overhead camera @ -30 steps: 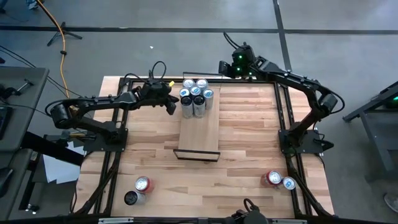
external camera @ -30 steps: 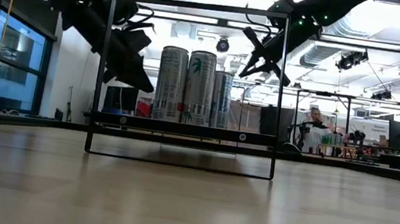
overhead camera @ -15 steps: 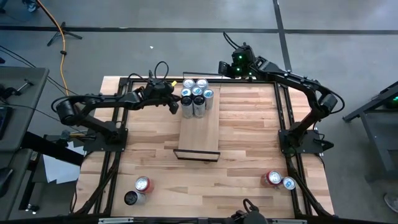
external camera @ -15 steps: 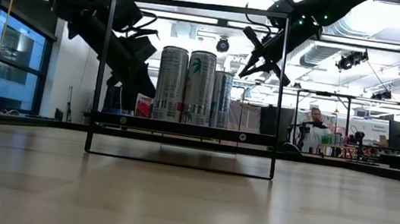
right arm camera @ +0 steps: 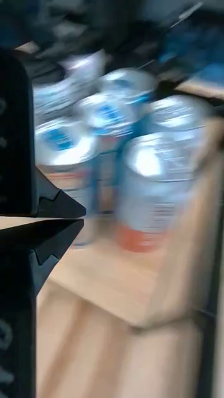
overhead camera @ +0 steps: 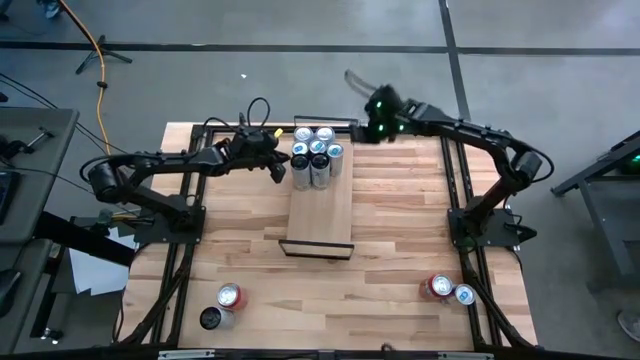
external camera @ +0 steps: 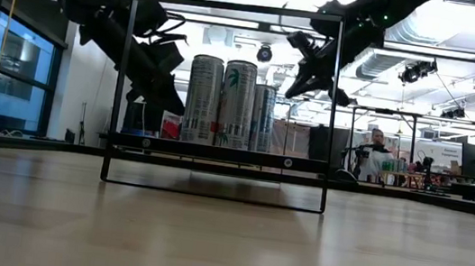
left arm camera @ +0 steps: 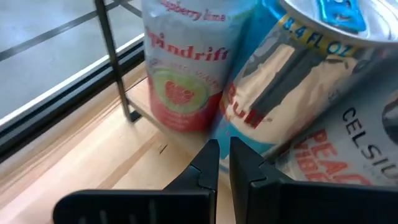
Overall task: Place canned beverage on shelf
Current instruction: Adjust the soda cans on the shelf
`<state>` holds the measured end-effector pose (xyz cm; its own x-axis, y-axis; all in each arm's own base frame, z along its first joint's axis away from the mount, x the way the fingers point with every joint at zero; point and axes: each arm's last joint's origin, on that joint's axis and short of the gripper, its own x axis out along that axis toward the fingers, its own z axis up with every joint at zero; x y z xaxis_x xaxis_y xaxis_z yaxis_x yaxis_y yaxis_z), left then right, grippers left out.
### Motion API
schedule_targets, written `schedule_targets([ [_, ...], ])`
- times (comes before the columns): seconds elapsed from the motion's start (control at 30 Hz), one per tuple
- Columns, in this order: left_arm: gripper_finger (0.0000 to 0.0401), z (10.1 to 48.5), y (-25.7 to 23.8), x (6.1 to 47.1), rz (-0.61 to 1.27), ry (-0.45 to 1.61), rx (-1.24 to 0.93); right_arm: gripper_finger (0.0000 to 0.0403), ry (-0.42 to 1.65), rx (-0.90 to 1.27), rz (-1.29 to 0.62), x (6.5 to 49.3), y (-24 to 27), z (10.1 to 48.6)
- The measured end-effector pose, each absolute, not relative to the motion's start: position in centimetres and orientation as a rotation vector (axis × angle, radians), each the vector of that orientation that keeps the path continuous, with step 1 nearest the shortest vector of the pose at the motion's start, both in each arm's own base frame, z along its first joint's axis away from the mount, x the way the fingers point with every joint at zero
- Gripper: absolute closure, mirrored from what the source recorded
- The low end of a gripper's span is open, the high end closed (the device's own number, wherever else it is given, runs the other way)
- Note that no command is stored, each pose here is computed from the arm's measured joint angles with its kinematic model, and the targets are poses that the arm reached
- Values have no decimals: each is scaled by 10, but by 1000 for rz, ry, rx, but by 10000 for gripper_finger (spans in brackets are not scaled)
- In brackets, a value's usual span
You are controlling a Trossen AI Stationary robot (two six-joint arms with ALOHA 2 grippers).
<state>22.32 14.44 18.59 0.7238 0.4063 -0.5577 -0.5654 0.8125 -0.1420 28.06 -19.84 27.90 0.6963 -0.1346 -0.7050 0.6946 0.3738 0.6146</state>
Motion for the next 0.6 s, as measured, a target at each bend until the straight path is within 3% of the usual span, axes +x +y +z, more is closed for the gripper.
schedule_targets([
  [0.27, 401, 198, 145, 209, 584, 537, -296, 403, 891, 998, -481, 291, -137, 239],
  [0.43, 401, 199, 147, 208, 598, 531, -297, 403, 746, 1046, -446, 307, -117, 222],
  [0.6, 401, 199, 147, 208, 600, 529, -305, 403, 631, 1056, -538, 311, -119, 222],
])
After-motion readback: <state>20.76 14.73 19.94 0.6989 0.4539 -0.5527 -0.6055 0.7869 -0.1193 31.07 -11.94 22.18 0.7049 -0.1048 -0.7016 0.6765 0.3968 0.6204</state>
